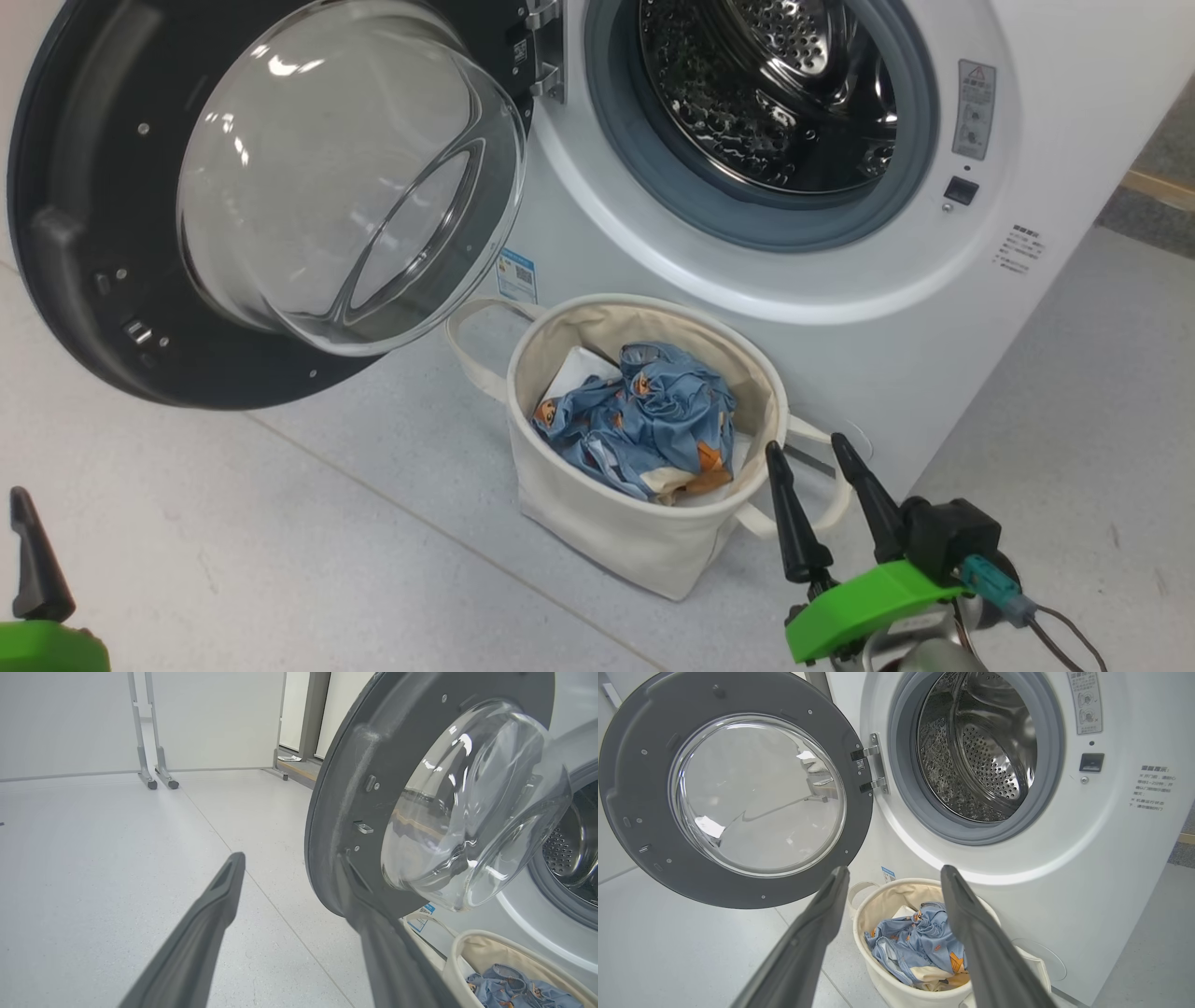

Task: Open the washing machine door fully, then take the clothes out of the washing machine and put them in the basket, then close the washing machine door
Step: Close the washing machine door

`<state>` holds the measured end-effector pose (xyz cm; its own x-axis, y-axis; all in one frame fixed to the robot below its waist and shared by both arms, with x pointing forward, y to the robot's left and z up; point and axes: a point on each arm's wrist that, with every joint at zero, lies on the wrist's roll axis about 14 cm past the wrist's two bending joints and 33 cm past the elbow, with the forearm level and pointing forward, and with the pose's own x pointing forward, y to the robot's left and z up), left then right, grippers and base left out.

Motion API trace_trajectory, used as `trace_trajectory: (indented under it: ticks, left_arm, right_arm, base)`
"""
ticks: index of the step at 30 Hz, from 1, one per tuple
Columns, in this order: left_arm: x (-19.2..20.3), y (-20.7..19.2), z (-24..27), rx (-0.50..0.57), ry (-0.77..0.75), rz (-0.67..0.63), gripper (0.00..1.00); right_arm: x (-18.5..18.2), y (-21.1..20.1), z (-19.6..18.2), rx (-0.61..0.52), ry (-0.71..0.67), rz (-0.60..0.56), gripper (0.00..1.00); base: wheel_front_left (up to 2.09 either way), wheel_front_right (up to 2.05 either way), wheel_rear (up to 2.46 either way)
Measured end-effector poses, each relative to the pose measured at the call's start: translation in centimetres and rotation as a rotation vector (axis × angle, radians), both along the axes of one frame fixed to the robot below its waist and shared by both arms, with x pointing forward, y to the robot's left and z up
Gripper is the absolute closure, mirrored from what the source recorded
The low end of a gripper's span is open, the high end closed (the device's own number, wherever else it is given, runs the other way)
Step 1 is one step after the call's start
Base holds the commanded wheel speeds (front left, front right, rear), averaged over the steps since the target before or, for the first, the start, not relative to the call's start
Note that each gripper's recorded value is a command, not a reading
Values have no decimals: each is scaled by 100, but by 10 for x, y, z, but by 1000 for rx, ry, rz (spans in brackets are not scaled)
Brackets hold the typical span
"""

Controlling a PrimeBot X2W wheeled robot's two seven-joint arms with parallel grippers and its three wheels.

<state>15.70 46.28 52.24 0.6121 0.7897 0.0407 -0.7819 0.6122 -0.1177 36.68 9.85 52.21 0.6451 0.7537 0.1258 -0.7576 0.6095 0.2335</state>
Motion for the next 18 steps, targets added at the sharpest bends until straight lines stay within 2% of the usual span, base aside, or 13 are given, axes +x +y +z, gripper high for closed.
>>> trace_trajectory:
  ticks: [3,4,5,6,9,11,15,18]
  left_arm:
    - [-1,2,-1,-12,-11,-1,0]
    - [-1,2,-1,-18,-14,-3,17]
    - [0,4,-1,-25,-25,-2,68]
    - [0,5,1,-31,-38,0,88]
    - [0,13,8,-54,-99,7,99]
    - [0,22,14,-94,-169,16,100]
    - [7,43,22,-275,-356,12,100]
    - [11,60,23,-413,-434,21,100]
  right_arm:
    - [1,0,-2,-1,7,1,0]
    - [0,1,-3,-1,9,3,0]
    - [0,1,-4,-2,11,6,0]
    - [-1,2,-5,-3,13,9,0]
    - [-1,3,-8,-5,22,12,0]
    - [1,3,-12,-12,26,14,0]
    - [4,4,-21,-28,36,18,0]
    - [10,6,-25,-39,32,21,0]
  base:
    - [0,0,0]
    - [0,0,0]
    - [0,0,0]
    - [0,0,0]
    - [0,0,0]
    - [0,0,0]
    - [0,0,0]
    - [0,0,0]
